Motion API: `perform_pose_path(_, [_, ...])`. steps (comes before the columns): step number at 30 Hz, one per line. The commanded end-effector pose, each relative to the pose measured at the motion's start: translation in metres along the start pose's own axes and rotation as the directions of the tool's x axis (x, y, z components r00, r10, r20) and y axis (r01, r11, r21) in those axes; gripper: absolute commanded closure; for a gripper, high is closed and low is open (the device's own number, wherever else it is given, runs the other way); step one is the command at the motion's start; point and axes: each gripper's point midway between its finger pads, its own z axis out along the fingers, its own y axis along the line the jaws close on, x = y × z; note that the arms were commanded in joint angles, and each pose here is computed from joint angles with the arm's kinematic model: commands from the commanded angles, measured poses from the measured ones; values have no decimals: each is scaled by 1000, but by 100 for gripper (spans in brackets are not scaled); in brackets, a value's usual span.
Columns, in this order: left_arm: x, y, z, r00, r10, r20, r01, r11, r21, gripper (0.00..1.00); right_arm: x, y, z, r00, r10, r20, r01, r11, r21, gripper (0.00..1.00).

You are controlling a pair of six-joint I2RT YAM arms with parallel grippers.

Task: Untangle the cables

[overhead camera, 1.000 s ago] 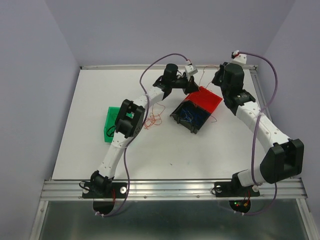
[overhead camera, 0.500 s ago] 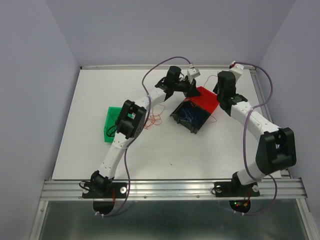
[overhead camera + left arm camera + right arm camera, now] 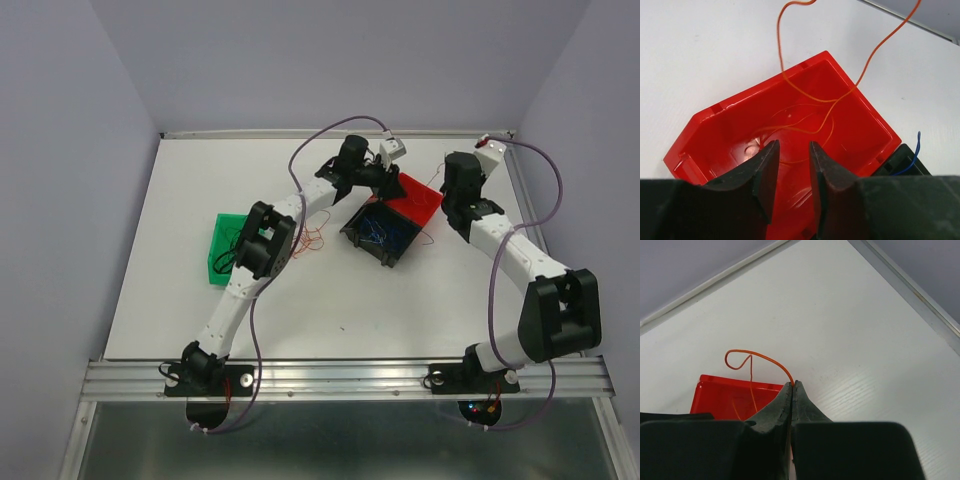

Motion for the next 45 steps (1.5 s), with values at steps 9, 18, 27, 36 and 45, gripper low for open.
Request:
perform_pose_path(9, [-125, -9, -55, 971, 113, 209, -105, 993, -50, 48, -1, 63, -13, 999, -45, -13, 37, 928, -371, 100])
perform_pose_path(18, [-185, -8, -179, 957, 115, 265, -86, 989, -119, 43, 55, 78, -1, 967, -181, -181, 87, 898, -432, 99])
perform_pose_path(27, [-128, 3, -296, 976, 215, 26, -186, 897, -401, 33, 107, 82, 39, 883, -323, -340, 198, 914, -355, 100])
perform_pose_path(36, [-39, -20, -324, 967, 137, -213, -218, 878, -427, 29, 141, 89, 70, 806, -419, -418, 310, 901, -304, 99])
perform_pose_path(45, [38, -14, -302, 948, -10, -318, -124, 908, -400, 28, 119, 102, 61, 828, -391, -401, 282, 910, -305, 73])
